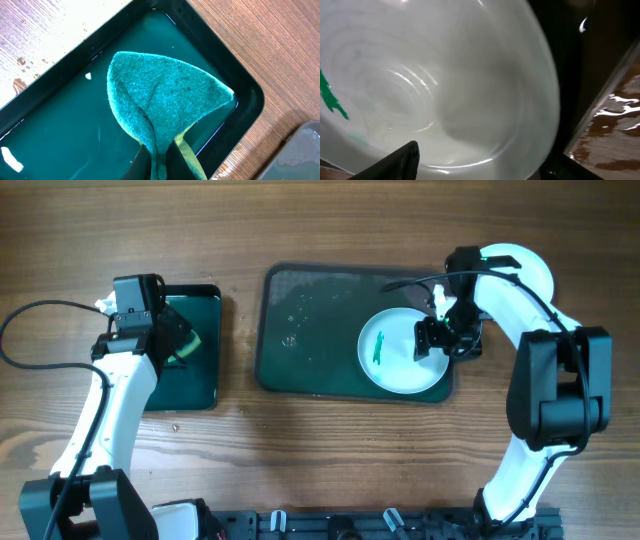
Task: Clean dirty plates on tray and stack at the side
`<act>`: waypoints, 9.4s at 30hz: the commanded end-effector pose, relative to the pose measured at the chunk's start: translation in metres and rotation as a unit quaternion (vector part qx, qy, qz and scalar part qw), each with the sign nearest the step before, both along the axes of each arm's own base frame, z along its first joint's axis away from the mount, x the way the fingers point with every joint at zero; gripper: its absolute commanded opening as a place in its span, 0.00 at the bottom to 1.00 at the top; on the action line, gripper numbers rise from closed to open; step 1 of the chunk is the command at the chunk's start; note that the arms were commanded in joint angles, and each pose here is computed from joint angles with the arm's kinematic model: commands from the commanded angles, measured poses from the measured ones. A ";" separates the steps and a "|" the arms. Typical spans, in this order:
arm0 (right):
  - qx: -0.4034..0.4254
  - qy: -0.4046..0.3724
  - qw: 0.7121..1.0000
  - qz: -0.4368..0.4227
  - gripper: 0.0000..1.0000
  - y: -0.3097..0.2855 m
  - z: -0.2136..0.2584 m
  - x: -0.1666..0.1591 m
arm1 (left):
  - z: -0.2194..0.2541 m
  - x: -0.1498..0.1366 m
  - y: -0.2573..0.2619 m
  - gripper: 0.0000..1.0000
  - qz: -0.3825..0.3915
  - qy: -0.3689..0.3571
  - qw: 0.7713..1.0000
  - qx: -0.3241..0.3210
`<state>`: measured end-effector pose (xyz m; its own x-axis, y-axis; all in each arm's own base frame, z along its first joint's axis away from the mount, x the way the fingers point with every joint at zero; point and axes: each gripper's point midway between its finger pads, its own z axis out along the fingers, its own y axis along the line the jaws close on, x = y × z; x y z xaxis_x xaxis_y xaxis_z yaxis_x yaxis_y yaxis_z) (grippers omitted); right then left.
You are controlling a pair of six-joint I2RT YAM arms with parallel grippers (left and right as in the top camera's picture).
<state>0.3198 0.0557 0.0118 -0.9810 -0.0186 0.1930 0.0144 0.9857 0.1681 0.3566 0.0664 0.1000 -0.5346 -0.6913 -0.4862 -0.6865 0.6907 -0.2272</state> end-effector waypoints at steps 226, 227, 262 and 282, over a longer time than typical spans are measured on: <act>-0.537 -0.478 0.564 0.406 0.04 0.168 0.279 0.114 | 0.030 0.032 0.000 1.00 -0.036 -0.094 0.994 -0.045; -0.499 -0.489 0.577 0.422 0.04 0.177 0.263 0.114 | 0.030 0.033 0.000 1.00 -0.036 -0.094 0.994 -0.045; -0.017 -0.308 0.873 -0.377 0.12 -0.261 0.045 0.129 | 0.030 0.032 0.000 1.00 -0.036 -0.094 0.994 -0.045; 0.039 -0.338 0.920 -0.194 0.80 -0.093 0.205 0.061 | 0.030 0.032 0.000 1.00 -0.036 -0.094 0.994 -0.045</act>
